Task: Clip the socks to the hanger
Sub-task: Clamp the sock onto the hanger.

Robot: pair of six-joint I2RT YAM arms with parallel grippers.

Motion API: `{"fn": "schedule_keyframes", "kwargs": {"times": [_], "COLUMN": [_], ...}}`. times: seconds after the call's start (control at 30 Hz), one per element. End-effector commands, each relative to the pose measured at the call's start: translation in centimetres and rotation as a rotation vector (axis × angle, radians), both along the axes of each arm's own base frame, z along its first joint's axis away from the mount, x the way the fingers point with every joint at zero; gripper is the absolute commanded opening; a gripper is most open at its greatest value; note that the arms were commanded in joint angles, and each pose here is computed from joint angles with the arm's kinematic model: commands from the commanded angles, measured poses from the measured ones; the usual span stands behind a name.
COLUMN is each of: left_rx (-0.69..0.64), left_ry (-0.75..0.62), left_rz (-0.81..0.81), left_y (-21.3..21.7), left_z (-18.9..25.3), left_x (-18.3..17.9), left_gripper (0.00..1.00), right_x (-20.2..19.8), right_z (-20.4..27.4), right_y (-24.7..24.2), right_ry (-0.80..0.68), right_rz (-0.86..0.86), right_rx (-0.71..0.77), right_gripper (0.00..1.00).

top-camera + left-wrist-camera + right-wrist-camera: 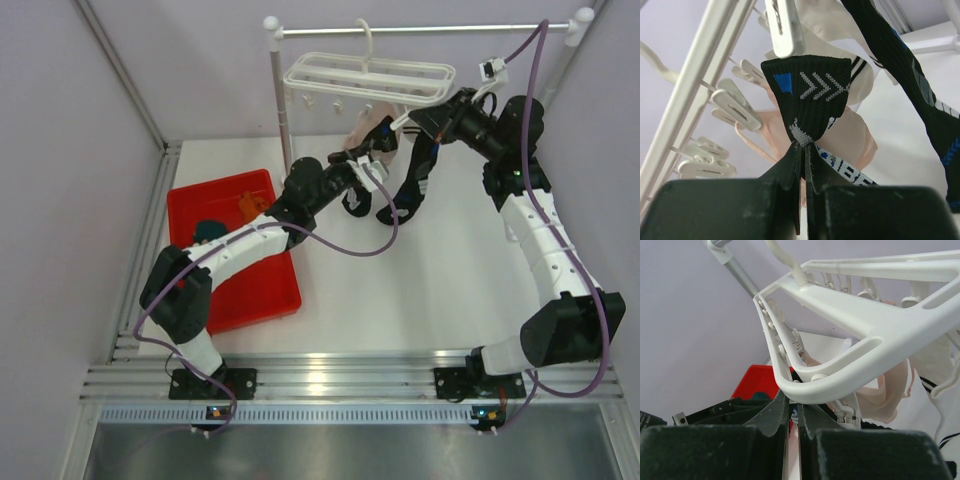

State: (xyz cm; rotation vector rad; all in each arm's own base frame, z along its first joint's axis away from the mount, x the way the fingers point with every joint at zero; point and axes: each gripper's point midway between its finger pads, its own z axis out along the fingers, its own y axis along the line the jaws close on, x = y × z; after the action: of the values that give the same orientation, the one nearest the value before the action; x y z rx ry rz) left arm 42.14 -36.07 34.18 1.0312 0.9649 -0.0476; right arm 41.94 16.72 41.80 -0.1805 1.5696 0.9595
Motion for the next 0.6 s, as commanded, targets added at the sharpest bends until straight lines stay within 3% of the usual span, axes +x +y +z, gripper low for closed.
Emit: {"fn": "schedule_keyframes", "kwargs": {"times": [0.0, 0.57], "left_rx": [-0.092, -0.113], "left_ry": [-0.104, -0.13], "left_rz": [-0.006, -0.033], "left_y": [-0.1, -1.8], "left_z": [4.9, 6.5], "left_x": [-0.1, 0.2], "left_gripper": [0.0, 0.0], "right_x": [-0.6, -0.5], "right_z": [1.9, 1.8], "right_y": [-0.5, -0.3], "right_ry": [-0.053, -0.043], "right_rz": [0.001, 0.012], "right_rx": [0.003, 0.017], "right_gripper": [0.0, 0.0]}}
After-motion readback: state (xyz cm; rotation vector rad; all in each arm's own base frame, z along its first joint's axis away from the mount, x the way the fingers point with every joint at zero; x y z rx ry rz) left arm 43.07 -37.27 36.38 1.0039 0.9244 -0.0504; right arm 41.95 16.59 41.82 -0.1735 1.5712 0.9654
